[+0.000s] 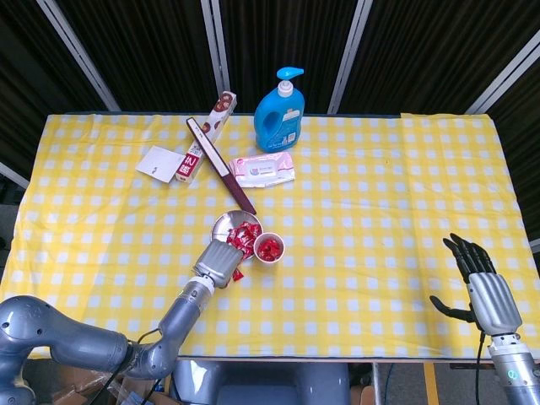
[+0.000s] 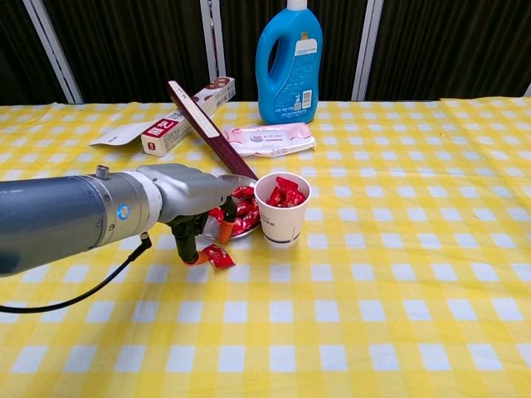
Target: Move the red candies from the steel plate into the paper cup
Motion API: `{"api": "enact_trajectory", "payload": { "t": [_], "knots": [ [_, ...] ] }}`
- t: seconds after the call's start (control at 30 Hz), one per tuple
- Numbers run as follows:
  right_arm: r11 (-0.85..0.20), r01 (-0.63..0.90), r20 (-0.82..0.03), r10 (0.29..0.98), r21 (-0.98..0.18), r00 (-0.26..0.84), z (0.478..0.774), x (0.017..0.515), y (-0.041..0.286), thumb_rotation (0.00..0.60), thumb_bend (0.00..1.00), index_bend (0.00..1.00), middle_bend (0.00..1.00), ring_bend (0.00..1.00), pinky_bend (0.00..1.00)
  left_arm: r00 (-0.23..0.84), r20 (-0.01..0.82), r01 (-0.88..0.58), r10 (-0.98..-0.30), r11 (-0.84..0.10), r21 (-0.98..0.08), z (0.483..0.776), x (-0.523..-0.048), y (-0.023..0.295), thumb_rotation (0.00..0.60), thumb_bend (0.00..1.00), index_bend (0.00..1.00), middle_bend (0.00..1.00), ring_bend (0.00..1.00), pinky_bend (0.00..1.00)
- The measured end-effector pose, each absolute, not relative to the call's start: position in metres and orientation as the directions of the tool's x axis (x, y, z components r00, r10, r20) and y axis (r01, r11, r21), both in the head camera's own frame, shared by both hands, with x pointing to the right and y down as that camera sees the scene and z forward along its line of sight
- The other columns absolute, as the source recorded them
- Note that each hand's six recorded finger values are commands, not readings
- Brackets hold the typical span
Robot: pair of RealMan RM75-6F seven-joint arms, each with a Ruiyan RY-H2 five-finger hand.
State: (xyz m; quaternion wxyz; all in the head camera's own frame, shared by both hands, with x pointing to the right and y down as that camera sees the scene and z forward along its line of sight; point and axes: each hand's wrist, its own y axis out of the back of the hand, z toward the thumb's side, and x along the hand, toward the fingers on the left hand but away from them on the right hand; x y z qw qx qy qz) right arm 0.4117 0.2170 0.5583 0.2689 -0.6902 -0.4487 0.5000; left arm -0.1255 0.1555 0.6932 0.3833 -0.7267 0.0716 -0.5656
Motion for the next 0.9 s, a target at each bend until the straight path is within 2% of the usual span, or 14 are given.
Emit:
{"api": "enact_trajectory", "payload": {
  "t": [0.27,0.4,0.5,0.77,0.9],
  "knots": [
    [-0.454,0.353,-0.451,0.888,-0.818,0.096,0.559,0.412,0.217,0.600,0.28,0.00,0.00,0.00,0.00,0.337,0.776,0.333,-0.533,-0.704,-0.628,0.703,-0.124,0.156,0.600,0.37,0.49,0.99,1.00,0.98],
    [-0.454,0.355,-0.451,0.887,-0.817,0.096,0.559,0.412,0.217,0.600,0.28,0.00,0.00,0.00,0.00,0.331,0.780,0.341,-0.531,-0.704,-0.623,0.705,-0.126,0.158,0.600,0.41,0.56,0.99,1.00,0.98],
    [-0.454,0.355,-0.451,0.887,-0.817,0.097,0.559,0.412,0.217,0.600,0.28,0.00,0.00,0.00,0.00,0.328,0.780,0.343,-0.533,-0.703,-0.624,0.704,-0.127,0.158,0.600,0.43,0.57,0.99,1.00,0.98],
    [-0.452,0.354,-0.449,0.888,-0.819,0.097,0.558,0.412,0.217,0.600,0.28,0.00,0.00,0.00,0.00,0.348,0.760,0.320,-0.549,-0.692,-0.647,0.692,-0.127,0.153,0.600,0.43,0.58,0.99,1.00,0.98],
    [-0.452,0.353,-0.447,0.889,-0.819,0.099,0.558,0.411,0.217,0.600,0.28,0.00,0.00,0.00,0.00,0.382,0.719,0.272,-0.580,-0.674,-0.687,0.673,-0.121,0.143,0.600,0.43,0.56,0.99,1.00,0.98]
  ]
}}
